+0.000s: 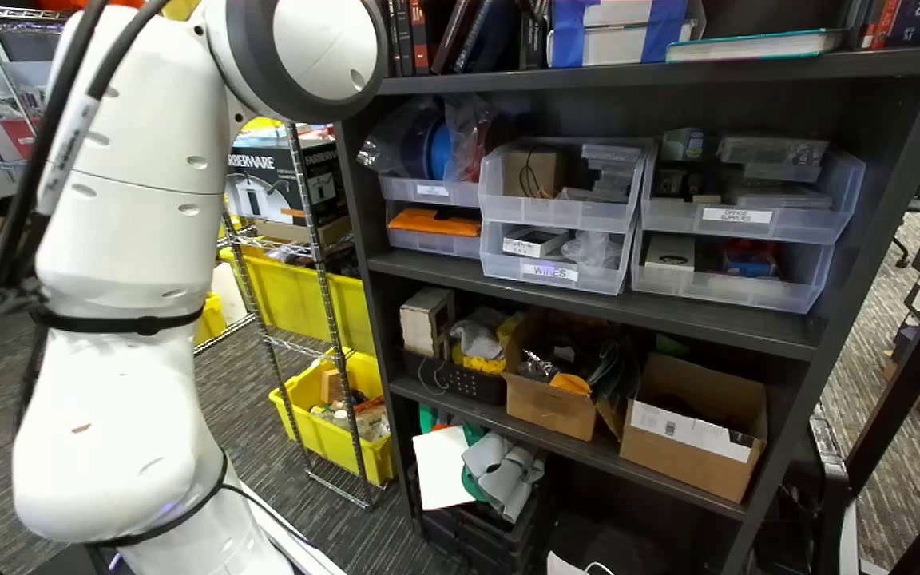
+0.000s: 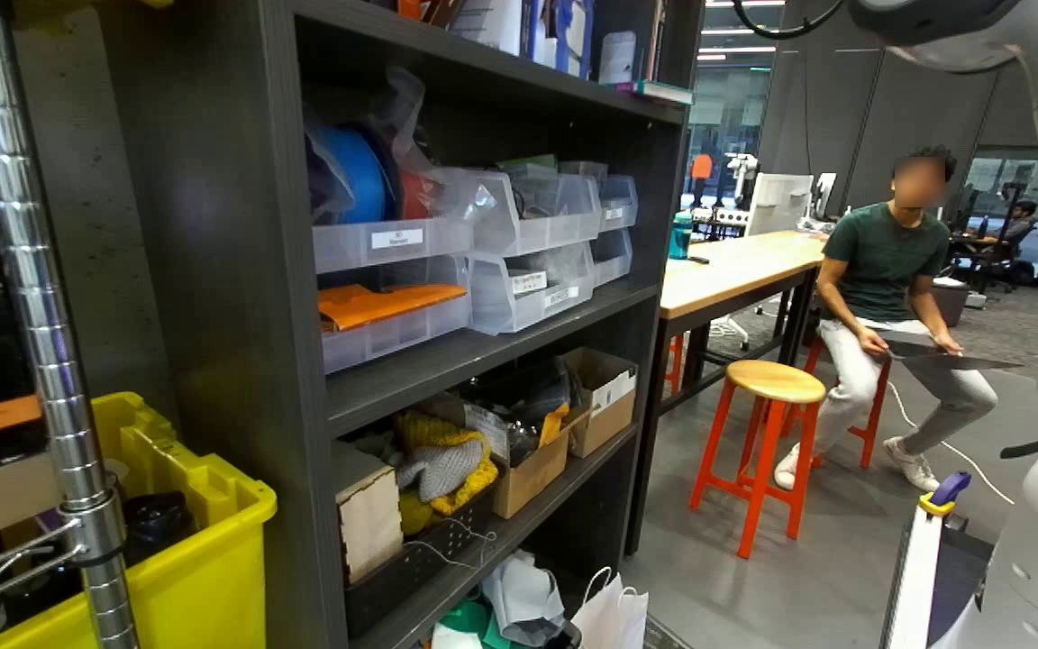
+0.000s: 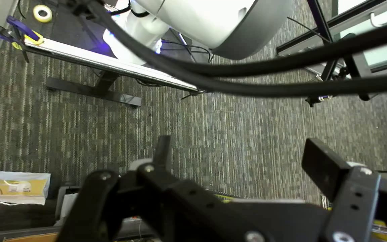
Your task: Move the green and purple book to the right side of the shelf.
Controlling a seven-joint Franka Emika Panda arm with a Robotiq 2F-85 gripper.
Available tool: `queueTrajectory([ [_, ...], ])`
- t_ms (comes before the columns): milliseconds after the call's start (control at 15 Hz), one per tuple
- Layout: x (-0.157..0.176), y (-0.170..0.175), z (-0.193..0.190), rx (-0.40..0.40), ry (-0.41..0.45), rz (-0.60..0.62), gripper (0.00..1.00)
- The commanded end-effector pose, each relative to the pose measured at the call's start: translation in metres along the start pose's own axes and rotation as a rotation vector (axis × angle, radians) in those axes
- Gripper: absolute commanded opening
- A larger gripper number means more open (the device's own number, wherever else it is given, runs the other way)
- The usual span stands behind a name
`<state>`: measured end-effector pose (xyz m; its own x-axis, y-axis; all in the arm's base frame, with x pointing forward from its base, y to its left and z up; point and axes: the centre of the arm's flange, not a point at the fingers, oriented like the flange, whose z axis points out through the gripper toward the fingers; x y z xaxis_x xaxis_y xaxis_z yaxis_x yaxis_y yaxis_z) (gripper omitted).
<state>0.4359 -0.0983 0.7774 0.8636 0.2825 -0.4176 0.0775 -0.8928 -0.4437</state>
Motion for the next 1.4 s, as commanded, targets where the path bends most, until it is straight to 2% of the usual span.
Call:
queueTrajectory([
  [0,0.011,-0.027,0.074,0.001,-0.018,0.008,1.0],
  [133,0.022,-0.04,0.08,-0.001,-0.036,0.009,1.0],
  [400,0.042,-0.067,0.091,-0.047,-0.009,0.02,1.0],
  [467,0.027,-0.055,0.09,-0.059,0.004,0.023,1.0],
  [733,0.015,-0.052,0.084,-0.103,0.049,0.048,1.0],
  [1333,-0.029,-0.026,0.065,-0.269,0.162,0.108,1.0],
])
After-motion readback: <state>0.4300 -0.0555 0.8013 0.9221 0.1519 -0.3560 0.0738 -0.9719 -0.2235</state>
